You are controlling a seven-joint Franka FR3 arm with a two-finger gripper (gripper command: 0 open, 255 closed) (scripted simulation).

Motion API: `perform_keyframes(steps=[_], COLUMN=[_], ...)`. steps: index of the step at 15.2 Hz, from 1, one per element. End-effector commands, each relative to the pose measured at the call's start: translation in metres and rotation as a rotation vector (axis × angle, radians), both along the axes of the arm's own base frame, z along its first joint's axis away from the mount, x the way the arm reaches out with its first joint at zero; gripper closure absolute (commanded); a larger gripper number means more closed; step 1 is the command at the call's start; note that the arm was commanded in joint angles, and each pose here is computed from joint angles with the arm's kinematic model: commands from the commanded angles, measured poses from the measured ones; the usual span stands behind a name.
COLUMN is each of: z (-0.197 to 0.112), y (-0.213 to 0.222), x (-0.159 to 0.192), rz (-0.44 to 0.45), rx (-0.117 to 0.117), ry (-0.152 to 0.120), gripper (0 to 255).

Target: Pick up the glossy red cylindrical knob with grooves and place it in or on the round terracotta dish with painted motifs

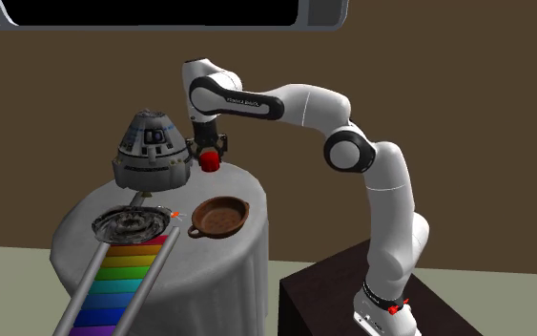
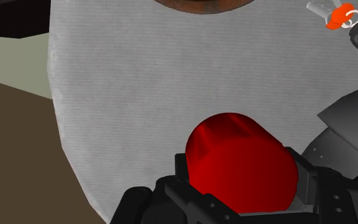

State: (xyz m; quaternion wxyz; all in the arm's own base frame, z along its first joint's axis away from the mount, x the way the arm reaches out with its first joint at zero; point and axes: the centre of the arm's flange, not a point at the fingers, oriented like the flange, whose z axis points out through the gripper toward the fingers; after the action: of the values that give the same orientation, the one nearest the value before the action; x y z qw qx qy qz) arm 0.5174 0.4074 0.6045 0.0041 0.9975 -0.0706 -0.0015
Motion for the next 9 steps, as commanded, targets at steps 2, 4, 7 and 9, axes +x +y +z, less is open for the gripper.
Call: perform_keyframes(steps=[2,4,7,9], z=[0.014,0.014,0.014,0.014], y=[-0.001,0.003,0.009,0.012], x=[0.0,-0.026,-0.065,-0.091], rz=[0.0,0.0,0.0,0.0], rx=[0.0,0.0,0.0,0.0], ry=[0.0,0.0,0.0,0.0], gripper=[255,255,255,255])
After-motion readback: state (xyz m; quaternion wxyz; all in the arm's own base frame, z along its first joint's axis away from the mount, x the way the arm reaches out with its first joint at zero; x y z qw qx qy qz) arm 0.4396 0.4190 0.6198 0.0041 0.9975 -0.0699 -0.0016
